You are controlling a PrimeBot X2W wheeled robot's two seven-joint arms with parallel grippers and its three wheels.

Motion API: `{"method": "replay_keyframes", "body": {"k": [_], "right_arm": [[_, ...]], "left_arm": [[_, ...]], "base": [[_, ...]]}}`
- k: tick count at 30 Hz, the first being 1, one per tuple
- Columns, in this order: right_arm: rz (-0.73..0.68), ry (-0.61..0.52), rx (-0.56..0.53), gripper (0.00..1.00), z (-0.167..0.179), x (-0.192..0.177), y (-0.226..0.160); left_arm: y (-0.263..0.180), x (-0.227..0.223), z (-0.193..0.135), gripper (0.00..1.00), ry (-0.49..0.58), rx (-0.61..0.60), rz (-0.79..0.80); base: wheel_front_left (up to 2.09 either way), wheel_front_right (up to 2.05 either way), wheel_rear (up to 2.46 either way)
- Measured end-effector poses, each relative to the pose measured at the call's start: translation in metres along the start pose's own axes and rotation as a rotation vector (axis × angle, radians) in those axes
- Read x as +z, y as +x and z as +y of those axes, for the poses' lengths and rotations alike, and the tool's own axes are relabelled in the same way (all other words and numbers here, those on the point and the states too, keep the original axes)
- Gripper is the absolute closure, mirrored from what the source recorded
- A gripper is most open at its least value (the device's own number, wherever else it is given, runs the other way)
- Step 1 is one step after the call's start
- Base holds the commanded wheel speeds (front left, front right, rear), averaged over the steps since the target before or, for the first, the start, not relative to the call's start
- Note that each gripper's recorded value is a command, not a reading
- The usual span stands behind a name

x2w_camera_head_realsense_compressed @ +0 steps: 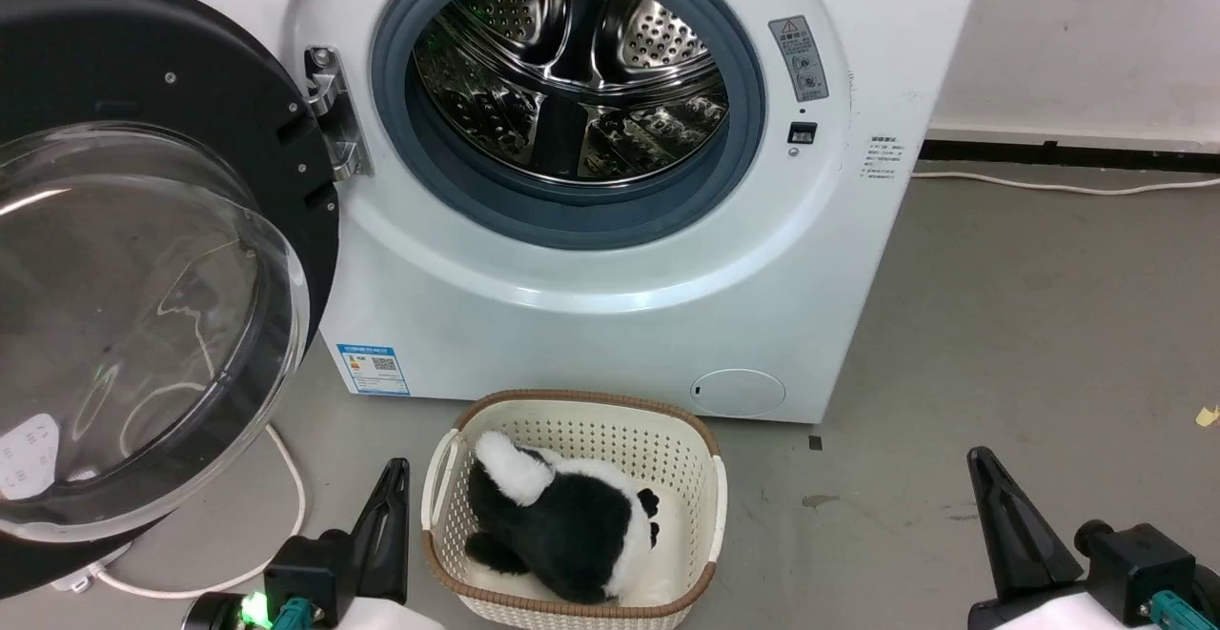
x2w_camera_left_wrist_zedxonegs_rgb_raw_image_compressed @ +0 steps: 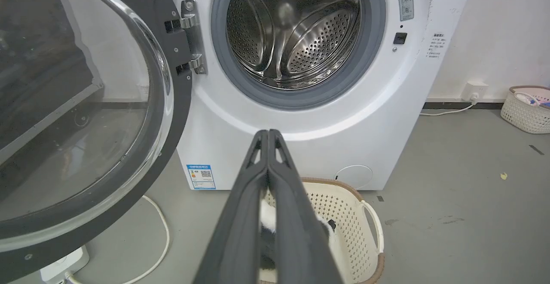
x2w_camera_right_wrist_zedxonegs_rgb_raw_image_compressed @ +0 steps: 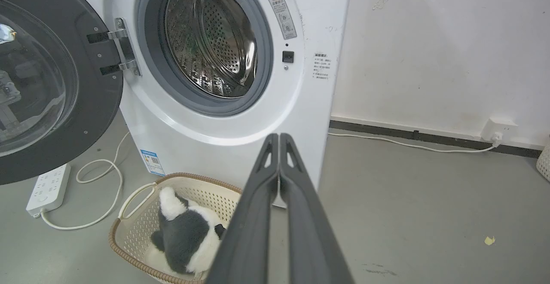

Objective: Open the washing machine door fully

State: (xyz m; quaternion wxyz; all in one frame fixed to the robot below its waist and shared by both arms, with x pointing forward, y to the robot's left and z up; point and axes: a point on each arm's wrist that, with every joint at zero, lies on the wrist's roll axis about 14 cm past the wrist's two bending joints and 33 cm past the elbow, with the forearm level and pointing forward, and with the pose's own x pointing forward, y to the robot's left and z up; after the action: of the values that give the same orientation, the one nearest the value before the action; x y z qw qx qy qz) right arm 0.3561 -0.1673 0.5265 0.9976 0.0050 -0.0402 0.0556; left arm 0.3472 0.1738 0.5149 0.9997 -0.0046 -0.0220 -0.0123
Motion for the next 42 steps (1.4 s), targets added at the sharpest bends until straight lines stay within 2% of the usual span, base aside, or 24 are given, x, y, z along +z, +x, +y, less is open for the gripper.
{"method": "replay_keyframes", "body": {"k": [42], "right_arm": [[0.065, -0.03, 0.011, 1.0, 0.003, -0.004, 0.007]], "left_arm": [[0.013, 0.003, 0.003, 1.0, 0.037, 0.012, 0.041]], "base": [[0.0, 0.0, 0.0]]}}
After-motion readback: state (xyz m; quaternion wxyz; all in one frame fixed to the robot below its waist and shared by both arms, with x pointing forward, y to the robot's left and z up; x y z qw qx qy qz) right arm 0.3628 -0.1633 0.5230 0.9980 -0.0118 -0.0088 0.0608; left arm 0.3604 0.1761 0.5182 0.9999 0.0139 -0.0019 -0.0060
